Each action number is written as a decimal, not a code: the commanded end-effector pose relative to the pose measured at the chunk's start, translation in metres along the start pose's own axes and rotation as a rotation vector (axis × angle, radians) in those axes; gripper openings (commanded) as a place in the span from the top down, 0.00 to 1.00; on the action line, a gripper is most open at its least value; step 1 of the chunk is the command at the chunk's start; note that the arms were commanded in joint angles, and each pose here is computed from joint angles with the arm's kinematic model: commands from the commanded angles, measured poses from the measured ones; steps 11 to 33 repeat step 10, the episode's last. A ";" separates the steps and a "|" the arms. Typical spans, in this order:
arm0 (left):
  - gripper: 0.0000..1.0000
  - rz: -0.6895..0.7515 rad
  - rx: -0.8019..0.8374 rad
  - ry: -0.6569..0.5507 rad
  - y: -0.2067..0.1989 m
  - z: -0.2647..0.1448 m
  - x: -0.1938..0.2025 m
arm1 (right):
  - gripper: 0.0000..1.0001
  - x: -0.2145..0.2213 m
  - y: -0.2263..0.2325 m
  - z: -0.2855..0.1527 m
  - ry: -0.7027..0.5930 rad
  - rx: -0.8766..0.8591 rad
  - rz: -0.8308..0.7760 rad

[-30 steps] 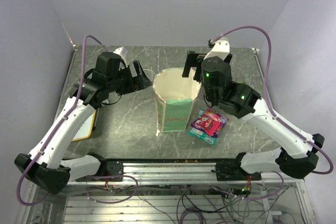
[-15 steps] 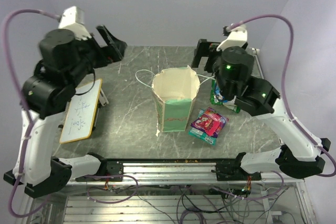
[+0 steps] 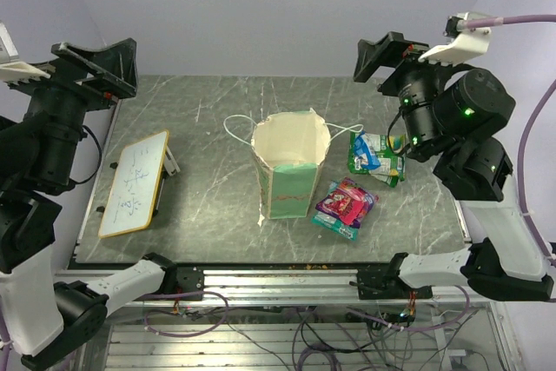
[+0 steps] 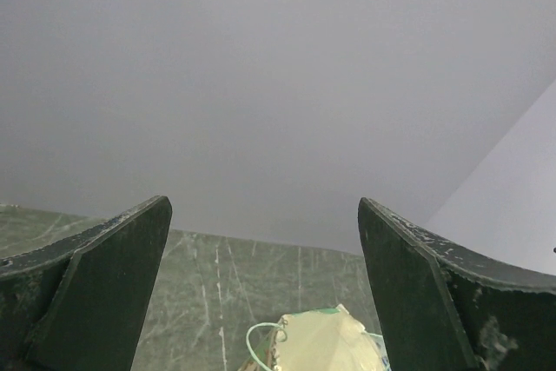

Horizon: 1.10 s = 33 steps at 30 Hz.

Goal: Take the snacks out of the paper bag

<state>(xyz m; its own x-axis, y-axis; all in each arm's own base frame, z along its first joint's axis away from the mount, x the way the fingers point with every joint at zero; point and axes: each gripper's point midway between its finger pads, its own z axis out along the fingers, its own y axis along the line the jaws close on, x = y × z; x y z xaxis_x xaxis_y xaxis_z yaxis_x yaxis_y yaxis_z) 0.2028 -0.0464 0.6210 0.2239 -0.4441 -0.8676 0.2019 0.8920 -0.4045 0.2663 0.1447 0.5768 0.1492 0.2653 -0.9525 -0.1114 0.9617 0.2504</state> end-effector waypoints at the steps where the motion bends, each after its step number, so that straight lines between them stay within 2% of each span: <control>1: 0.01 0.036 -0.034 -0.004 0.005 0.010 0.004 | 0.00 0.004 0.000 0.008 0.005 0.036 -0.059; 8: 0.01 0.027 -0.028 0.018 0.005 0.012 0.014 | 0.00 0.013 0.003 0.009 0.019 0.025 -0.067; 10: 0.01 0.029 -0.021 0.020 0.003 0.013 0.014 | 0.00 0.015 -0.001 0.010 0.030 0.064 -0.043; 33: 0.01 0.029 -0.021 0.020 0.003 0.013 0.014 | 0.00 0.015 -0.001 0.010 0.030 0.064 -0.043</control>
